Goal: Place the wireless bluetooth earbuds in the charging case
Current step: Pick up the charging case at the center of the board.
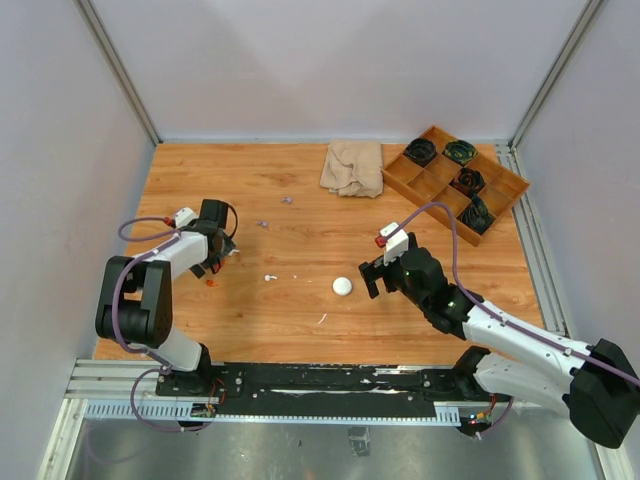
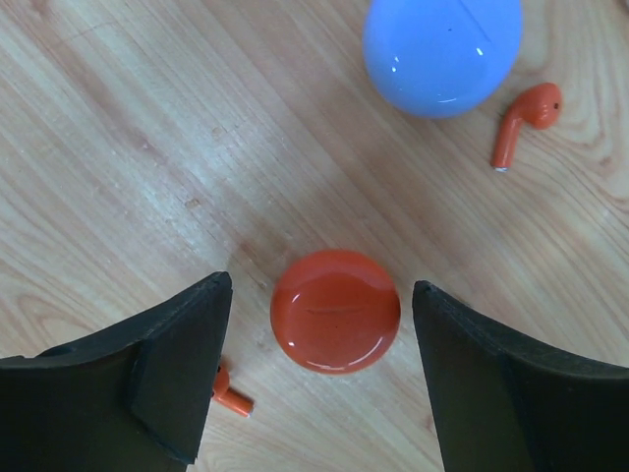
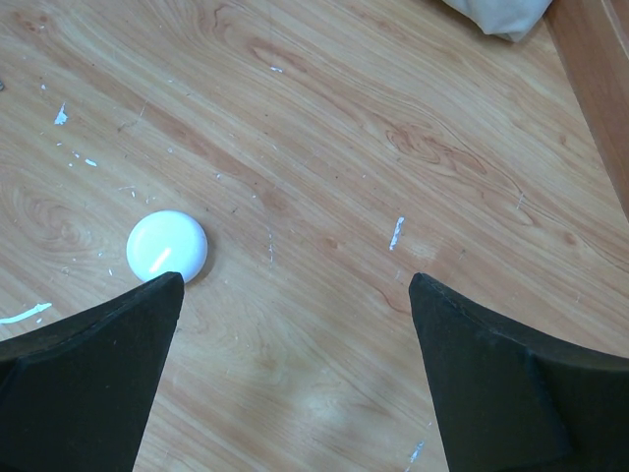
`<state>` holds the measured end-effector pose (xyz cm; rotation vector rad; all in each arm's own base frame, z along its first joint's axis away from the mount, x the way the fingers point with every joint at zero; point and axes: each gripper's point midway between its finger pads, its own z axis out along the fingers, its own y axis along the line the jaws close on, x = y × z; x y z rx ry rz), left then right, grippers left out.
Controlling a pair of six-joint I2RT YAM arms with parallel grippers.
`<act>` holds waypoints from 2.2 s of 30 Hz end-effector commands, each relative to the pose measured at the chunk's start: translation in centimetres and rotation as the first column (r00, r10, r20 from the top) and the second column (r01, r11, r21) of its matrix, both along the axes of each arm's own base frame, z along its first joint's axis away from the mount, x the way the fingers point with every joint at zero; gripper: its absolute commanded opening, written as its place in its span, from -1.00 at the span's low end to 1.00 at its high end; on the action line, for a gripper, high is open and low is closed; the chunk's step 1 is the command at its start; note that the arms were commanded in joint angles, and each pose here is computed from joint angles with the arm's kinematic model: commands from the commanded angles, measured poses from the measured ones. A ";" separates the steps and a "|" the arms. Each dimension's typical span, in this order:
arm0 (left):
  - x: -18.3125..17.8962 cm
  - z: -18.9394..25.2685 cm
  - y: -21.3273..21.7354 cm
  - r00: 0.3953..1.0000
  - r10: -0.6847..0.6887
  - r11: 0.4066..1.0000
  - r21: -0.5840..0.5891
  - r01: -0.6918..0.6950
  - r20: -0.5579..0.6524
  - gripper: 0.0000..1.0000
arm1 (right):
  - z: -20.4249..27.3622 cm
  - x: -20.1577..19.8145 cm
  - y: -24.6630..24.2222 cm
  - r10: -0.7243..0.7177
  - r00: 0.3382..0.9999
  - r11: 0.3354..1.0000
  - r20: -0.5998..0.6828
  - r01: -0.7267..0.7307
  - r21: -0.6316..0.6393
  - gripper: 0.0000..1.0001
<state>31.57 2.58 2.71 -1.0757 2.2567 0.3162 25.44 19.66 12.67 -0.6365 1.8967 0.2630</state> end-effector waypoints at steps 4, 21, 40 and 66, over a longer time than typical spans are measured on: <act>1.5 -0.6 -0.1 1.000 0.020 0.999 -0.031 -0.020 0.014 0.50 | 0.9 0.5 0.4 -0.002 1.000 1.000 0.014 0.002 0.024 1.00; 0.5 1.2 -1.2 0.997 -0.018 0.995 -0.094 0.025 0.078 -0.04 | 1.8 0.1 0.9 0.025 1.000 0.997 0.019 -0.027 0.071 0.99; 0.3 10.0 -13.4 0.870 -0.290 0.903 -0.186 0.387 0.399 -0.17 | 3.3 -1.7 7.0 0.231 0.972 0.917 -0.038 -0.205 0.343 0.97; -2.8 17.1 -29.2 0.664 -0.364 0.698 -0.281 0.658 0.653 -0.18 | 7.3 -0.5 12.5 0.318 0.947 0.720 0.035 -0.265 0.641 0.34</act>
